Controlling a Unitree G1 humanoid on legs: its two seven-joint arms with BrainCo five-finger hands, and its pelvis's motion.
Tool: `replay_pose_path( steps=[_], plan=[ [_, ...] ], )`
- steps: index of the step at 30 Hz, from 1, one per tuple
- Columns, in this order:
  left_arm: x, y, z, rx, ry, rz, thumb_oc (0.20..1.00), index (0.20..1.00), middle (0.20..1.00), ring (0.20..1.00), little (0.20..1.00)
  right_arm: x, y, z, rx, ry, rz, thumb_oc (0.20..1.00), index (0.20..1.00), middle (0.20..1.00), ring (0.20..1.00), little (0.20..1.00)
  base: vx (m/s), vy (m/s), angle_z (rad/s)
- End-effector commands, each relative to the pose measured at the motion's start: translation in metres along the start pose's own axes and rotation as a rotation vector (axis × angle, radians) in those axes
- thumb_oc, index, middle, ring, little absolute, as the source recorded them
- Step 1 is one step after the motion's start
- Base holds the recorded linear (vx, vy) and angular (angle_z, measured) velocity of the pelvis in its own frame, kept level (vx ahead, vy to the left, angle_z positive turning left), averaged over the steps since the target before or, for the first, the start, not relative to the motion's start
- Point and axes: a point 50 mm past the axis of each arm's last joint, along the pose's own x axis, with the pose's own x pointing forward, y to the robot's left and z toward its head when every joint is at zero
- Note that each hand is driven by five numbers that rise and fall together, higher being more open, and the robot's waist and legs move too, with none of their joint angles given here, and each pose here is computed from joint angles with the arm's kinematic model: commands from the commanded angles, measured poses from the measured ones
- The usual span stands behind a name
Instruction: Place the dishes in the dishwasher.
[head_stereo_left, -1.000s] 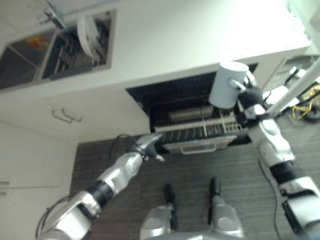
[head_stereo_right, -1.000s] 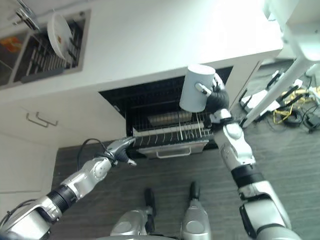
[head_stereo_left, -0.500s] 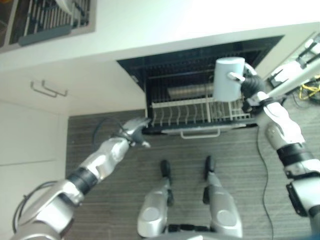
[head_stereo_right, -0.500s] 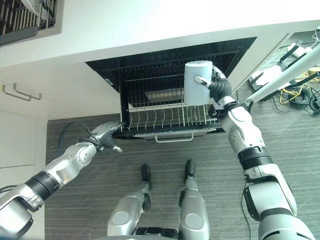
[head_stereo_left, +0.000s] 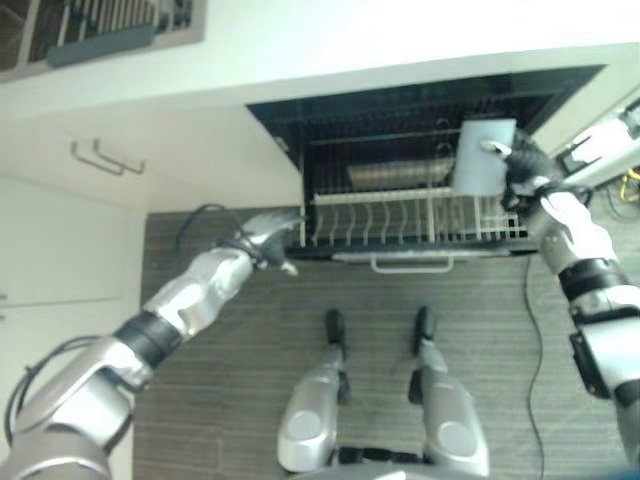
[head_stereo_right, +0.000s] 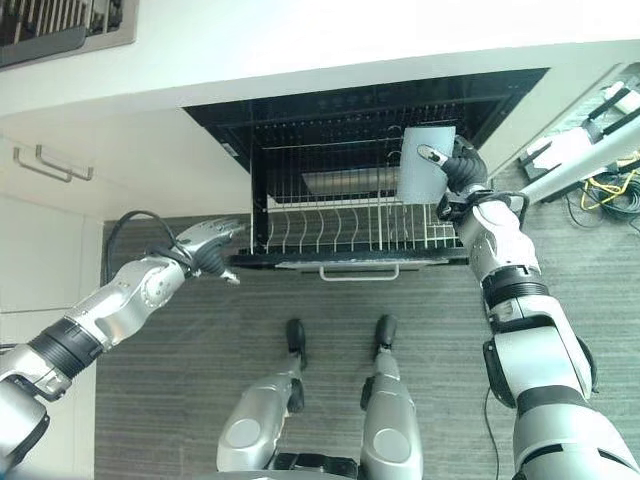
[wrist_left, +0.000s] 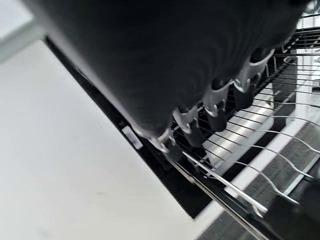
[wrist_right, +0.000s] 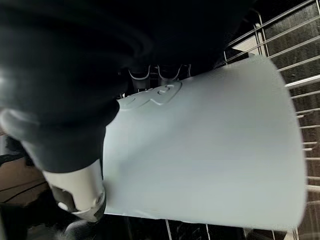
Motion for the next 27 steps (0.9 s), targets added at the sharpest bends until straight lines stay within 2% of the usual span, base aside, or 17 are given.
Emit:
replay_pose_path(
  steps=[1,10,16,27],
  plan=[
    [-0.001,0.02,0.0,0.009,-0.014,0.039,1.0,1.0,1.0,1.0,1.0,0.005,0.013,0.062,-0.03,-0.167,0.049,0.2,0.2,0.2,0.2,0.2,-0.01,-0.003,0.22],
    [-0.002,0.043,0.01,0.052,-0.074,0.054,1.0,1.0,1.0,1.0,1.0,0.013,0.022,0.083,-0.136,-0.158,0.01,0.2,0.2,0.2,0.2,0.2,0.01,0.006,0.03],
    [-0.003,0.056,0.017,0.104,-0.099,0.084,1.0,1.0,1.0,1.0,1.0,0.015,0.02,0.096,-0.117,-0.157,-0.043,0.2,0.2,0.2,0.2,0.2,0.0,-0.009,0.08],
    [-0.009,0.099,0.035,0.131,-0.145,0.08,1.0,1.0,1.0,1.0,1.0,0.014,0.005,0.086,-0.185,-0.166,-0.104,0.2,0.2,0.2,0.2,0.2,-0.02,0.014,0.0]
  ],
)
